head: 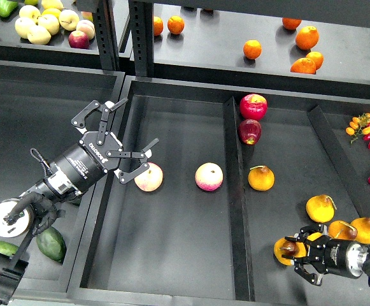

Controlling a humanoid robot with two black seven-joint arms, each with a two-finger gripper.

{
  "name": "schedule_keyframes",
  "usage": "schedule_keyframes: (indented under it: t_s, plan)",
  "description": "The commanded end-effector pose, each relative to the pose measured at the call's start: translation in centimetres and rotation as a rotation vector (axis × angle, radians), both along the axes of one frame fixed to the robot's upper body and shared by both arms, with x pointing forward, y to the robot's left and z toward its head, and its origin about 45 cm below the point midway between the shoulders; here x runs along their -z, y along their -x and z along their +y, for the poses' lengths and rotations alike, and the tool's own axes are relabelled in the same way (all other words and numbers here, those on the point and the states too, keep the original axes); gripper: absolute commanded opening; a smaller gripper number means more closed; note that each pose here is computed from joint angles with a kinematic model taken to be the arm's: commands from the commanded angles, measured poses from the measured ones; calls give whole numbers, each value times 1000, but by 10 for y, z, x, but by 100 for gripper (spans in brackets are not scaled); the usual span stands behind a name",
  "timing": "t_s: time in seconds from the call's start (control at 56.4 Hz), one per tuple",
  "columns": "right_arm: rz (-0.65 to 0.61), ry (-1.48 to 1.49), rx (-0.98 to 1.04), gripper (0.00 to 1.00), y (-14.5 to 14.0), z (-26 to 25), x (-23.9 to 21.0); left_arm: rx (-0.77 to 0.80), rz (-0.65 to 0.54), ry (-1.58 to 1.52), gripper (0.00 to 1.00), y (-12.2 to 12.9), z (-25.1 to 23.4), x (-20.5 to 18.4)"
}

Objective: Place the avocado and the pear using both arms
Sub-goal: 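Open the right gripper to release the pear among the pears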

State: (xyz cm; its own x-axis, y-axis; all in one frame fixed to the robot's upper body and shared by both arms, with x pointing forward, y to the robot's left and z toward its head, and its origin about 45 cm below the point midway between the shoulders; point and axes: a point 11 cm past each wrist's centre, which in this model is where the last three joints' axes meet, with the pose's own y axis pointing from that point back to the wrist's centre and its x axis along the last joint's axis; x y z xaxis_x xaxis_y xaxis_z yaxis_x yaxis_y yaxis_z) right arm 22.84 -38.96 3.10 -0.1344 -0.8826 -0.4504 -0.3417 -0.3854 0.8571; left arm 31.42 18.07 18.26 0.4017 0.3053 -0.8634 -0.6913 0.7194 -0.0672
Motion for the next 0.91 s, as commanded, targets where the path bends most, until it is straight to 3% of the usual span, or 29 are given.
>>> schedule_keyframes:
  t_s: [0.0,0.018,0.035,0.16,0.532,0.692,0.887]
  plan:
    - [3,8,9,88,-1,-2,0,-1,11,0,99,3,0,4]
    - [1,7,8,98,-1,-2,0,2,12,-1,99,3,-1,4]
    - [0,6,11,99,-2,-2,0,3,14,-1,99,4,-1,5]
    - [-43,-23,45,99,-15,-2,-11,4,24,-1,99,6,-1,8]
    - [-353,-342,249,99,-95,21,-101,-16,91,-3,99,22,5,30]
    - [-421,-607,401,99,-126,76,-112,-30,125,3,99,28,10,40]
    - [-350,-800,525,99,-138,151,-104,-96,149,17,99,29,21,50]
